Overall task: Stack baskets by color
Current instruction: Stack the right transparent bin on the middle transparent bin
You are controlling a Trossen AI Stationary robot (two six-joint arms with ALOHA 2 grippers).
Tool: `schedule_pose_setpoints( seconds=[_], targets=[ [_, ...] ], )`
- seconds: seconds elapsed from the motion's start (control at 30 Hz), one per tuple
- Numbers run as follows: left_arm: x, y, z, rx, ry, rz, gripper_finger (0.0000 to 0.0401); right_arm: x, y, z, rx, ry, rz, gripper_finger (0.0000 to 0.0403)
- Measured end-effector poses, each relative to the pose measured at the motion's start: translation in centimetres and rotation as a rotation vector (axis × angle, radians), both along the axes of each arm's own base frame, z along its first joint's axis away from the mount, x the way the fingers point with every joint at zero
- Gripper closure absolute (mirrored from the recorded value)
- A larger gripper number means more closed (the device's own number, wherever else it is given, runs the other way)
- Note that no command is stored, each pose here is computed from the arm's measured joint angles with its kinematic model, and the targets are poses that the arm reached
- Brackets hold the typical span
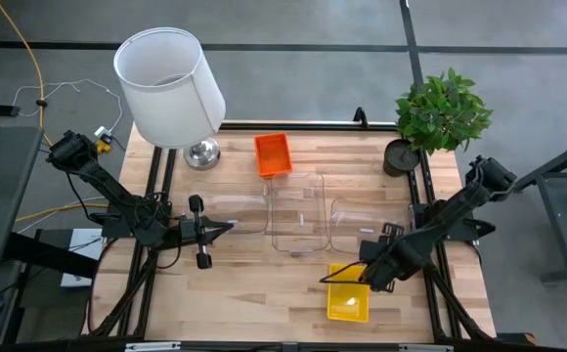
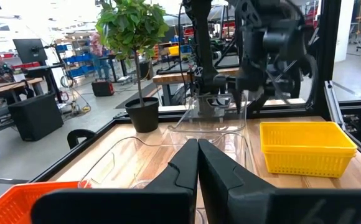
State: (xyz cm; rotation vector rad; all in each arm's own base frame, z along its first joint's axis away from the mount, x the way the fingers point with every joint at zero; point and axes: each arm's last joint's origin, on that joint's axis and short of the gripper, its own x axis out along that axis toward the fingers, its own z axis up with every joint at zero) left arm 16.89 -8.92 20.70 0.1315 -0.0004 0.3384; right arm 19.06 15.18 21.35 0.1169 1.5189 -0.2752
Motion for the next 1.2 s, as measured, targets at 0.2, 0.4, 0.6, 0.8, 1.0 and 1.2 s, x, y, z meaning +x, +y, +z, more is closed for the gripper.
schedule_pose_setpoints(
  seconds=[0.2,0.4,0.6,0.8,1.0,1.2],
  targets=[
    [0.0,0.0,0.0,0.0,0.0,0.0,0.0401,-1.0,-0.8,-2.2,-0.043,0.054,0.005,0.0166],
    [0.0,0.0,0.0,0.0,0.0,0.0,0.0401,-1.8,-1.2,-5.1,0.019,0.07,0.052,0.0165],
    [0.0,0.0,0.0,0.0,0.0,0.001,0.0401,-2.6,-1.7,-6.8,0.032,0.086,0.052,0.0165],
    [0.0,0.0,0.0,0.0,0.0,0.003,0.0401,-2.7,-1.8,-7.0,0.037,0.094,0.047,0.0207],
    [0.0,0.0,0.0,0.0,0.0,0.004,0.0401,-2.8,-1.8,-7.0,0.04,0.104,0.079,0.0365],
    [0.0,0.0,0.0,0.0,0.0,0.003,0.0401,-2.6,-1.6,-5.9,0.033,0.13,0.092,0.0398]
  ],
)
